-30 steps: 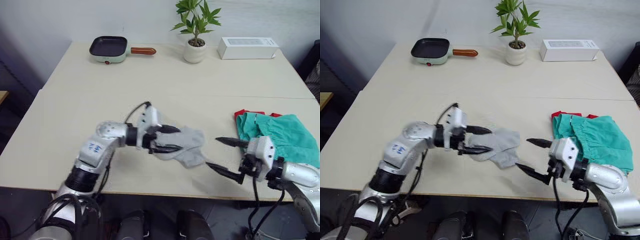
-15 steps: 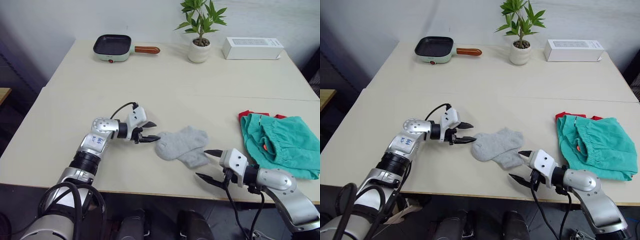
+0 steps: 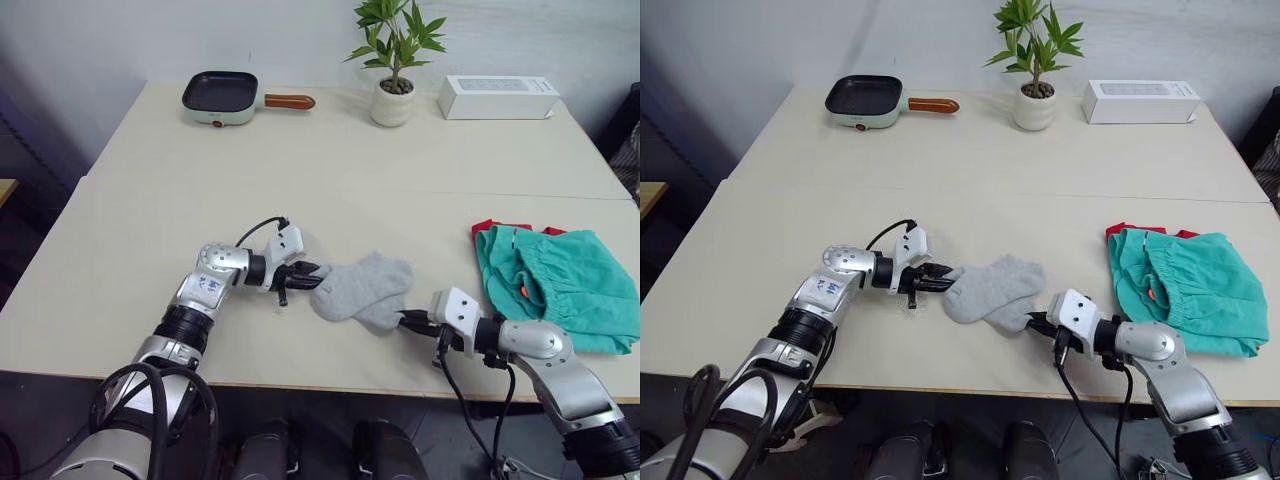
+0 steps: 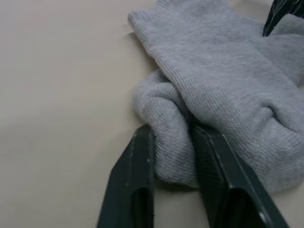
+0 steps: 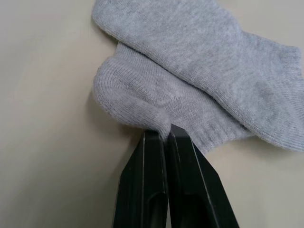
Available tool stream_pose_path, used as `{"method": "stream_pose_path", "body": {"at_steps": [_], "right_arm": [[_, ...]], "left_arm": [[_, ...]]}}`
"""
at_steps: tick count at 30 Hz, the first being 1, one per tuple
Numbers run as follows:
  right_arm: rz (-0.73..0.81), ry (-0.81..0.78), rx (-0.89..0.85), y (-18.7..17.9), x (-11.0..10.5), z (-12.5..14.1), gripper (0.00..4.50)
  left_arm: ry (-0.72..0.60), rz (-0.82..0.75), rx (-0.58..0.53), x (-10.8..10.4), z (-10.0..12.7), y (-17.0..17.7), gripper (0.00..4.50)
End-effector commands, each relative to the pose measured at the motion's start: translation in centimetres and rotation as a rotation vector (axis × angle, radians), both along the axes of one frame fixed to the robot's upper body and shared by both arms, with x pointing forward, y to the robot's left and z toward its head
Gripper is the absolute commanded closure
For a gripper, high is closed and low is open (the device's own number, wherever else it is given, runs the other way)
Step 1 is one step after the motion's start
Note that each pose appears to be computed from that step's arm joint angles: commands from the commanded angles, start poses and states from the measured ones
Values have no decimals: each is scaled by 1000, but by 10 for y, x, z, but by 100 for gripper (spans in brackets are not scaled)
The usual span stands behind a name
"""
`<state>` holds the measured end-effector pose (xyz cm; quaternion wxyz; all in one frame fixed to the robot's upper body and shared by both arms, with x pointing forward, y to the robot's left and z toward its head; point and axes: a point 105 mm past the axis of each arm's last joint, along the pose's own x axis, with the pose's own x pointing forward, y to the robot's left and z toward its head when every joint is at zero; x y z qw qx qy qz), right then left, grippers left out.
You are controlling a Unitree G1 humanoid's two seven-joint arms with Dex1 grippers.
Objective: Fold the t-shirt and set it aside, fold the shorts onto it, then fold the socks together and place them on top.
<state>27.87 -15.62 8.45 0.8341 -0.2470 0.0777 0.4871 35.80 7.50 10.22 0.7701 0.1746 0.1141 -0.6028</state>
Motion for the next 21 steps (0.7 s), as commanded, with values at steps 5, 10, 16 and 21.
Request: {"method": "stream_pose_path", "body": {"at_steps": [5,10,16,21], "right_arm": [[87,-83,-96,-8,13,0,450],[180,-133,-145,-7,28,7,450],[245,-116,-160,-2,32,4,450],[253,-48,-107,-1,26,4,399]], "left_arm": [[7,63,-13,-20,4,17,446],[4,133,-13,-38,11,28,446],[9,227,-33,-41,10,29,446],[30,271,-49,-41,14,32,344]]}}
